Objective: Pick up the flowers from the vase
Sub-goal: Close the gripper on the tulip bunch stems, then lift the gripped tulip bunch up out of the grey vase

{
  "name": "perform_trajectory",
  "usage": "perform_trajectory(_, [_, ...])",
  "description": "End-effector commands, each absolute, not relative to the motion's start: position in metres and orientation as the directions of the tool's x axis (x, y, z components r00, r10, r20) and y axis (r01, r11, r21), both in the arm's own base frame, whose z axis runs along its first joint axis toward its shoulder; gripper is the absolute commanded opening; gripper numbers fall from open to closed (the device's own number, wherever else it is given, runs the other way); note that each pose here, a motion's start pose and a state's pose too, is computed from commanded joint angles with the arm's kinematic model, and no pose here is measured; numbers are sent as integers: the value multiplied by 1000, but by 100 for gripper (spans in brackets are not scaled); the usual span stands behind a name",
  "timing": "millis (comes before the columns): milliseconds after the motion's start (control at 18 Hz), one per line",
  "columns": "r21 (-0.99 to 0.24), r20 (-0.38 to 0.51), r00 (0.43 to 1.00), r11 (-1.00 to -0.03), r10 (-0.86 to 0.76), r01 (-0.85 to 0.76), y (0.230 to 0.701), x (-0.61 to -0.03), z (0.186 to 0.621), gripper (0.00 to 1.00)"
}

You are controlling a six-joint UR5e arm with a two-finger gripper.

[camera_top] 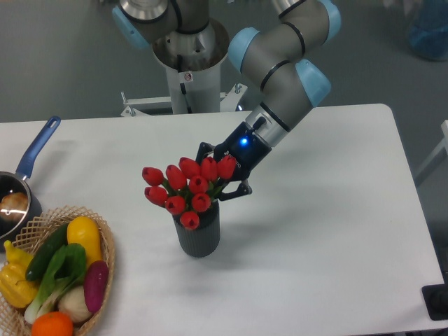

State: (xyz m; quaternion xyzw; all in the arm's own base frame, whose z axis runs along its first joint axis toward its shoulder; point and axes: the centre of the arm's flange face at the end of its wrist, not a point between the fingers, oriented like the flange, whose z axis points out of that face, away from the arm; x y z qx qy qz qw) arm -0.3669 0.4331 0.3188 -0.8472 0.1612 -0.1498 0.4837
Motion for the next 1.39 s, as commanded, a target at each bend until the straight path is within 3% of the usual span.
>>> perform_trajectory(722, [-869,51,923,-473,-381,-147,418,-375,358,32])
perform_trajectory(1389, [-870,96,939,-486,-329,-82,412,-373,380,32])
